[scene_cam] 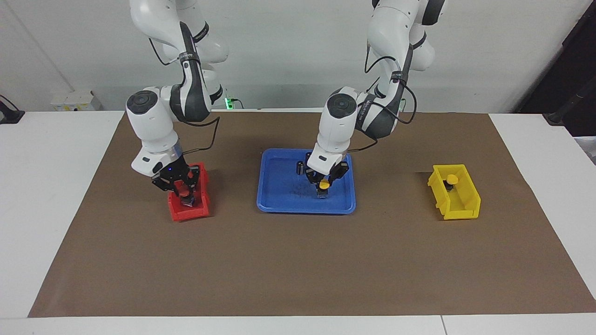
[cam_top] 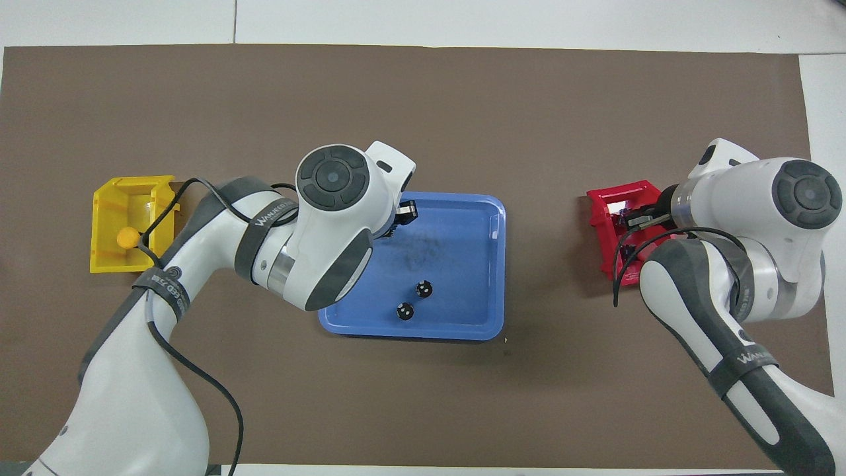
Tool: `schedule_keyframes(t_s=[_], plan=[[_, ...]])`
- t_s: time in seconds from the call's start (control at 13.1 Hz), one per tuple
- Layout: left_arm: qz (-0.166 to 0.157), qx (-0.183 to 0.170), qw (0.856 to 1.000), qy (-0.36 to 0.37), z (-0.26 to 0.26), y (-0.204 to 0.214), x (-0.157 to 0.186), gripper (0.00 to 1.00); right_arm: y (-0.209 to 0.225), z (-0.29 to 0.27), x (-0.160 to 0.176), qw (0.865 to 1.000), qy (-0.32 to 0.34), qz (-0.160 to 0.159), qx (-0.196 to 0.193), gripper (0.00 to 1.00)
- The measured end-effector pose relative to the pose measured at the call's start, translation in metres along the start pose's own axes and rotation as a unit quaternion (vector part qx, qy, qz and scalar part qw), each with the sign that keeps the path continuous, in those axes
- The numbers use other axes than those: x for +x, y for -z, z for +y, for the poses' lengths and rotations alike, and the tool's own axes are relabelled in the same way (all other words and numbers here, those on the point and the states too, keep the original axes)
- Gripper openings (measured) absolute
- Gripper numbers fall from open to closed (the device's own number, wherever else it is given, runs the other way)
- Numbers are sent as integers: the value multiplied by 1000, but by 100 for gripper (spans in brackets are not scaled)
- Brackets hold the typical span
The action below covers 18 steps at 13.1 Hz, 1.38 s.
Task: Sort red and yellow buttons by color
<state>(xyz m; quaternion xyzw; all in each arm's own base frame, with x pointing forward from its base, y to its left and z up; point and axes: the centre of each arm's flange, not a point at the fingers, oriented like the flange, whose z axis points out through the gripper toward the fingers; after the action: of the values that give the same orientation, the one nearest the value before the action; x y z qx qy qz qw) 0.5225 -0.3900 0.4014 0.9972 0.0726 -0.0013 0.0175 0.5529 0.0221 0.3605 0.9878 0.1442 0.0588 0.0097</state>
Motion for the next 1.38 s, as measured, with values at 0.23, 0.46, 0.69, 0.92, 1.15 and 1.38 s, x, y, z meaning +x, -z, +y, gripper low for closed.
schedule_keyframes(t_s=[0.23,0.46,0.69,0.92,1.15,1.38], plan=[[-22,17,1000,2,-62,78,47,42,-5,-3,-3,1000,2,-2,1,41],[-44,21,998,-51,-192,110,106,42,-7,-4,-5,1000,2,-4,2,41],[-48,18,995,-91,-318,110,150,42,-10,-3,-7,1000,13,-2,1,43],[-27,13,996,-88,-398,98,166,42,-8,0,-6,1000,13,-3,1,67],[-4,12,997,-83,-409,47,153,42,22,6,9,999,11,-32,8,78],[-4,11,996,-84,-408,22,141,42,95,11,26,998,-20,-62,12,96]])
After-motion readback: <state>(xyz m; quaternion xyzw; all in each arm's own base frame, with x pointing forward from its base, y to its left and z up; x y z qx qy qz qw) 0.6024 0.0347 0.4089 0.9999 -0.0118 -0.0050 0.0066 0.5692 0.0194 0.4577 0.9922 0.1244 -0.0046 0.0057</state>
